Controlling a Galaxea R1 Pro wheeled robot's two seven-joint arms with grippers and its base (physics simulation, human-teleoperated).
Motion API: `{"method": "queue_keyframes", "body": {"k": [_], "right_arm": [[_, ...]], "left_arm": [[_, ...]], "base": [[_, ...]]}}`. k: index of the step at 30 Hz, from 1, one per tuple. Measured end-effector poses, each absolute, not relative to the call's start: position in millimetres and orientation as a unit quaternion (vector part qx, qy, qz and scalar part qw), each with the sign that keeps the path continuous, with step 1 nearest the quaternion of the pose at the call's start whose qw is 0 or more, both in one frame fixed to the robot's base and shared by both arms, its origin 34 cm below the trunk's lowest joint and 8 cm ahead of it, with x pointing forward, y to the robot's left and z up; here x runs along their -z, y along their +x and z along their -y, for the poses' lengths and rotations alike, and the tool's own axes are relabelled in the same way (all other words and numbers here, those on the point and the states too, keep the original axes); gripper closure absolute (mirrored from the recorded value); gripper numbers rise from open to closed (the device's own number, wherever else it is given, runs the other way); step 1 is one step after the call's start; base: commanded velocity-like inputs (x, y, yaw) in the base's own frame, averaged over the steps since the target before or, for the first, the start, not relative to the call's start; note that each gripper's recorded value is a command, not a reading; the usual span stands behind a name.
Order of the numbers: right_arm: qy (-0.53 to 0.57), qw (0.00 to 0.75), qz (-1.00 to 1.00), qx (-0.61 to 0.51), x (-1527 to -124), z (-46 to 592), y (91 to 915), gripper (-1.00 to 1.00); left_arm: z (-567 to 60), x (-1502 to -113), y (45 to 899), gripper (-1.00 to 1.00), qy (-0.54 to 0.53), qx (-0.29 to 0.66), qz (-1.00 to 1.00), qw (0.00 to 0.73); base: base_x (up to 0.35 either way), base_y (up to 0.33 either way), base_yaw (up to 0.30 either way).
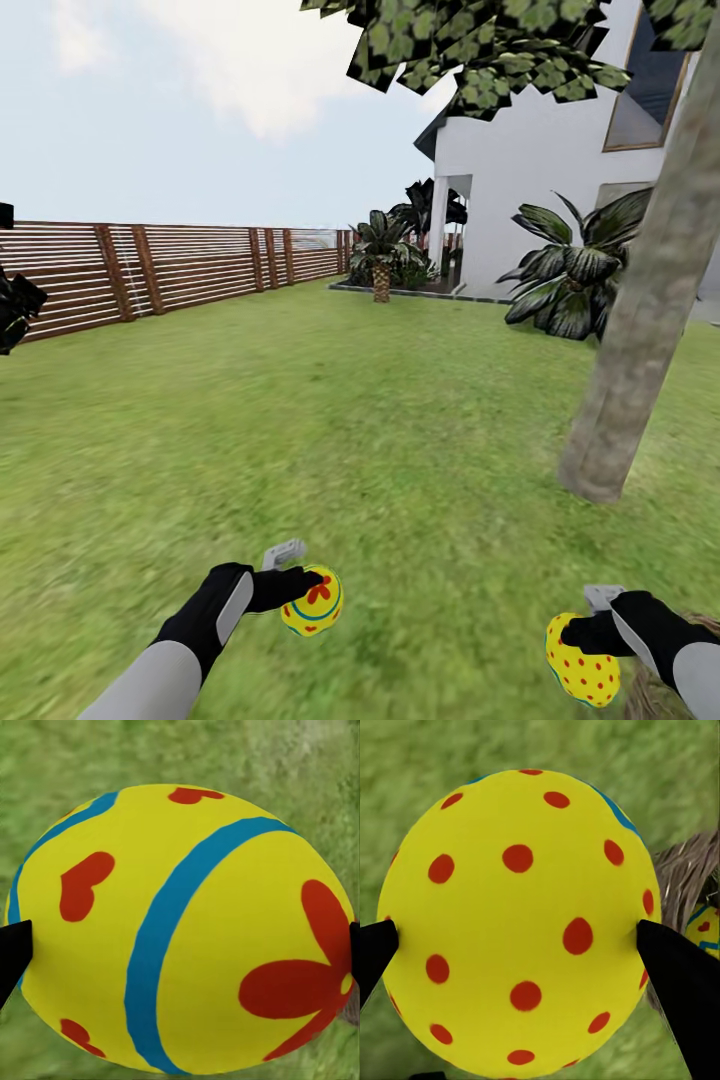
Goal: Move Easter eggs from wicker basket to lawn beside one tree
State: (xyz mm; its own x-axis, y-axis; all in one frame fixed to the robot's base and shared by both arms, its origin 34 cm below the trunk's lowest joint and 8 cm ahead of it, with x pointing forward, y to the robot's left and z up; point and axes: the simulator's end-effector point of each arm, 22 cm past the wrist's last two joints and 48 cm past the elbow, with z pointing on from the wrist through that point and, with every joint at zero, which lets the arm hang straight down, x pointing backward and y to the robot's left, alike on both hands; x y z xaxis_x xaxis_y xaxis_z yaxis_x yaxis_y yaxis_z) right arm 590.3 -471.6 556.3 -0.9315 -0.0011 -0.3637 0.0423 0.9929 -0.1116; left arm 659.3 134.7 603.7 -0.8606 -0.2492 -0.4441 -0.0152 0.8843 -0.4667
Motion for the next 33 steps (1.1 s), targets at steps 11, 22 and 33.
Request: {"method": "queue_keyframes", "body": {"k": [11, 22, 33], "right_arm": [[0.013, 0.178, -0.982, 0.059, -551.7, 472.2, 584.7, 1.00], [0.013, 0.182, -0.982, 0.059, -552.9, 472.5, 585.9, 1.00], [0.013, 0.184, -0.981, 0.058, -554.8, 472.1, 586.8, 1.00]], "left_arm": [[-142.6, -602.4, 660.0, 1.00, -0.075, 0.228, -0.937, 0.255], [-142.4, -610.0, 662.8, 1.00, -0.065, 0.246, -0.931, 0.262], [-140.7, -611.0, 662.2, 1.00, -0.062, 0.245, -0.931, 0.262]], "base": [[0.134, 0.206, 0.000], [0.000, 0.292, -0.127], [0.000, 0.292, -0.296]]}}
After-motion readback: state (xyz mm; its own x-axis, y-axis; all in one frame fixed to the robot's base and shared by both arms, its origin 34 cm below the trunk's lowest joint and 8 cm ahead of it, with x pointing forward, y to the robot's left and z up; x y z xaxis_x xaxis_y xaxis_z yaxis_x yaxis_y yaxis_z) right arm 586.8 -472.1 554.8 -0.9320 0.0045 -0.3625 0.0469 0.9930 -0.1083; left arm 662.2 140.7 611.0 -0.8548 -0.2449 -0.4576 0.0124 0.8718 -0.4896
